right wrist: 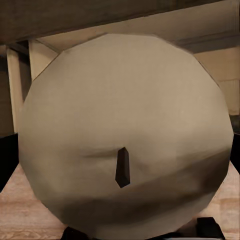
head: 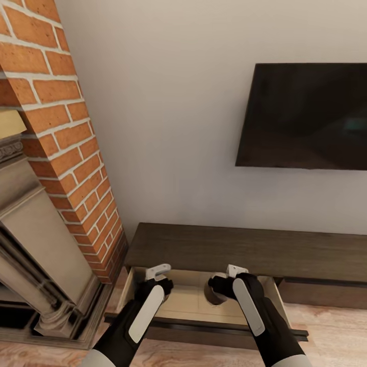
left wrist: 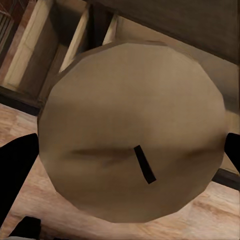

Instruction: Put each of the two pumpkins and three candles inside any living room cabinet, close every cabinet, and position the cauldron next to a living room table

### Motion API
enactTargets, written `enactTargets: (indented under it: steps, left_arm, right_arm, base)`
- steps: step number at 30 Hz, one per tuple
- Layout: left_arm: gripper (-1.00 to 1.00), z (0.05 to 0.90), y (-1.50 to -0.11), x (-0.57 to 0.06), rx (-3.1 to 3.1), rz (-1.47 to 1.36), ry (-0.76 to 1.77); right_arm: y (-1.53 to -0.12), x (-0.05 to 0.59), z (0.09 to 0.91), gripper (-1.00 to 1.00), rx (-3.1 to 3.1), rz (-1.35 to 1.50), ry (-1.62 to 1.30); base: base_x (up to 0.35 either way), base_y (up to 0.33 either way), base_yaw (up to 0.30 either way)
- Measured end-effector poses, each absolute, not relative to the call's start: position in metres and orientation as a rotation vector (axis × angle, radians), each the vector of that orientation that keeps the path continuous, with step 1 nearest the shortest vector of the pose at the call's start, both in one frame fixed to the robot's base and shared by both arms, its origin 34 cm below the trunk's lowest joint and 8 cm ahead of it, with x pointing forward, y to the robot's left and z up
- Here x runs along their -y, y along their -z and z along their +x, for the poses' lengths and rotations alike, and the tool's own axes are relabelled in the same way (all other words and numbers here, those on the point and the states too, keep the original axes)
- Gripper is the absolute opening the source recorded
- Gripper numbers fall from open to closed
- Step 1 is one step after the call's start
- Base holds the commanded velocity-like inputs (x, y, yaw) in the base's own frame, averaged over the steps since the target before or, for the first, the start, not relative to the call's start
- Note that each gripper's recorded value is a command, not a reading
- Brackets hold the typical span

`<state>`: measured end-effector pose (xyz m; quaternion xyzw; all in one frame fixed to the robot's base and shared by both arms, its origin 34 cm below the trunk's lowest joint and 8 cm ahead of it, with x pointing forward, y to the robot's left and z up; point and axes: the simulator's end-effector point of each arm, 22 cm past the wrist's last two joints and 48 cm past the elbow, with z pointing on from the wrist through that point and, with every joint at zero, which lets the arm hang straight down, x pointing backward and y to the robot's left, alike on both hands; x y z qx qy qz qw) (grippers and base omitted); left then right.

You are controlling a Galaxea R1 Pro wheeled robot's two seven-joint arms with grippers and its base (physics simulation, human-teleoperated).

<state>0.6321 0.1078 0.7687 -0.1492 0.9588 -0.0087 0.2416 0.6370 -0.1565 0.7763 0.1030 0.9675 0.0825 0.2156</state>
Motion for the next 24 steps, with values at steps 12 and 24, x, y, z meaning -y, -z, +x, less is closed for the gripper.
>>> enactTargets:
  steps: [12,24]
  left_arm:
    - [-1.0,0.639,-0.758,-0.078,-2.563,-0.338,0.102]
    - [-1.0,0.64,-0.74,-0.077,-2.565,-0.335,0.105]
  right_arm:
    - [-0.749,0.136,0.636,-1.0,-2.672,0.218,-0.209]
    - [-0.733,0.134,0.648,-1.0,-2.599,0.221,-0.172]
  base:
    - [0.0,0.0,0.0]
    - [0.0,0.0,0.0]
